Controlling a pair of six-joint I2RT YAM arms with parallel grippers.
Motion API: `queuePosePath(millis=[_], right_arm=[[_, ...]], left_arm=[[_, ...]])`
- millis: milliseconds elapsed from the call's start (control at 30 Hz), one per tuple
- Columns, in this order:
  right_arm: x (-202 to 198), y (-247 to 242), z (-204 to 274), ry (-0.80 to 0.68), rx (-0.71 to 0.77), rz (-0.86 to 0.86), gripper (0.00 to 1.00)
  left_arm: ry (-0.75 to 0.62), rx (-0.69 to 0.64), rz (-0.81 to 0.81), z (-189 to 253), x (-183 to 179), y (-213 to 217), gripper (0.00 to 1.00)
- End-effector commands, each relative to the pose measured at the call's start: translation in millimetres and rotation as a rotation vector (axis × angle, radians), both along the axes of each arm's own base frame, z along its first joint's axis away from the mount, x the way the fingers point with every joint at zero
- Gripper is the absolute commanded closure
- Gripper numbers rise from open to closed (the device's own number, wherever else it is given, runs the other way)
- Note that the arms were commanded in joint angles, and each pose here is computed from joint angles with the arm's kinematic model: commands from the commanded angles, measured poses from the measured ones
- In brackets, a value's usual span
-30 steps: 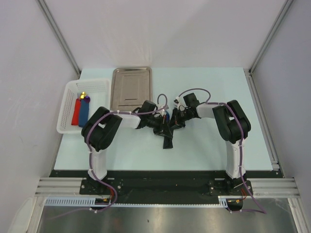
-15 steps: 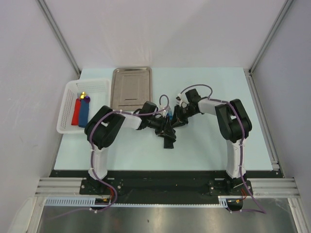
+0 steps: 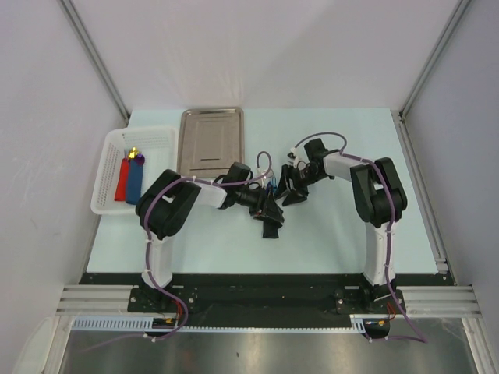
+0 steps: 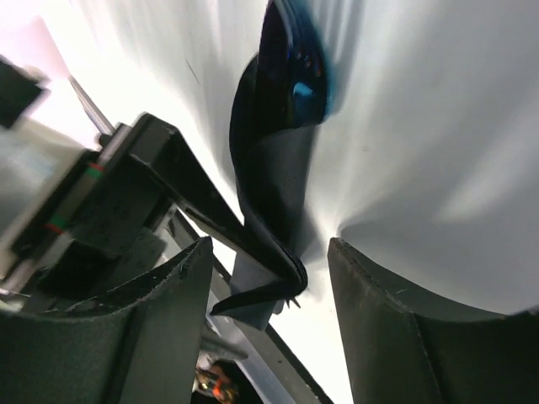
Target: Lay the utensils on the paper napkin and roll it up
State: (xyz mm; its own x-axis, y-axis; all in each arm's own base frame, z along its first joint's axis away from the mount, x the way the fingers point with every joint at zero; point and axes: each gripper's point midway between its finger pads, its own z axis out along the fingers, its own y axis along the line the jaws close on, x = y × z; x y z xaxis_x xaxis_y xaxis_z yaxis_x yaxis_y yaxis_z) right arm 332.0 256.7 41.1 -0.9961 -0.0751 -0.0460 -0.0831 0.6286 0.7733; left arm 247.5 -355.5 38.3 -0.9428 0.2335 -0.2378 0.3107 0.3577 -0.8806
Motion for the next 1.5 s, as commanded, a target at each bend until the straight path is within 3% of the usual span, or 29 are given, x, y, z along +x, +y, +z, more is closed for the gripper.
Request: queuePosePath(millis=[0, 167, 300, 700, 833, 1033, 1233, 1467], right_arm=[[-14, 5, -15, -0.001, -0.027, 0.102, 0.38], [-33, -4, -35, 0.022, -0.077, 0.171, 0.49], [-41, -10, -45, 0.026, -0.091, 0.196, 0.72], [-48, -20, -61, 0.009, -0.121, 0.24, 1.0], [-47, -24, -63, -0.022, -0.132, 0.256, 1.0], [-47, -26, -66, -0.032, -0.142, 0.258, 1.0], [-45, -25, -65, -0.048, -0.144, 0.256, 1.0], [-45, -27, -67, -0.049, -0.146, 0.253, 1.0]], left_arm=[[0.042, 0.097, 0.009, -30, -14, 15, 0.37], [0.011, 0.056, 0.024, -17, -9, 14, 0.39], [-0.003, 0.032, 0.033, -10, -7, 13, 0.41], [-0.039, -0.022, 0.053, 4, -1, 14, 0.43], [-0.029, -0.026, 0.059, 4, 0, 15, 0.43], [-0.085, -0.148, 0.048, 52, 1, 10, 0.43], [-0.09, -0.194, 0.029, 75, -7, 11, 0.54], [0.02, -0.15, 0.027, 50, -23, 17, 0.78]])
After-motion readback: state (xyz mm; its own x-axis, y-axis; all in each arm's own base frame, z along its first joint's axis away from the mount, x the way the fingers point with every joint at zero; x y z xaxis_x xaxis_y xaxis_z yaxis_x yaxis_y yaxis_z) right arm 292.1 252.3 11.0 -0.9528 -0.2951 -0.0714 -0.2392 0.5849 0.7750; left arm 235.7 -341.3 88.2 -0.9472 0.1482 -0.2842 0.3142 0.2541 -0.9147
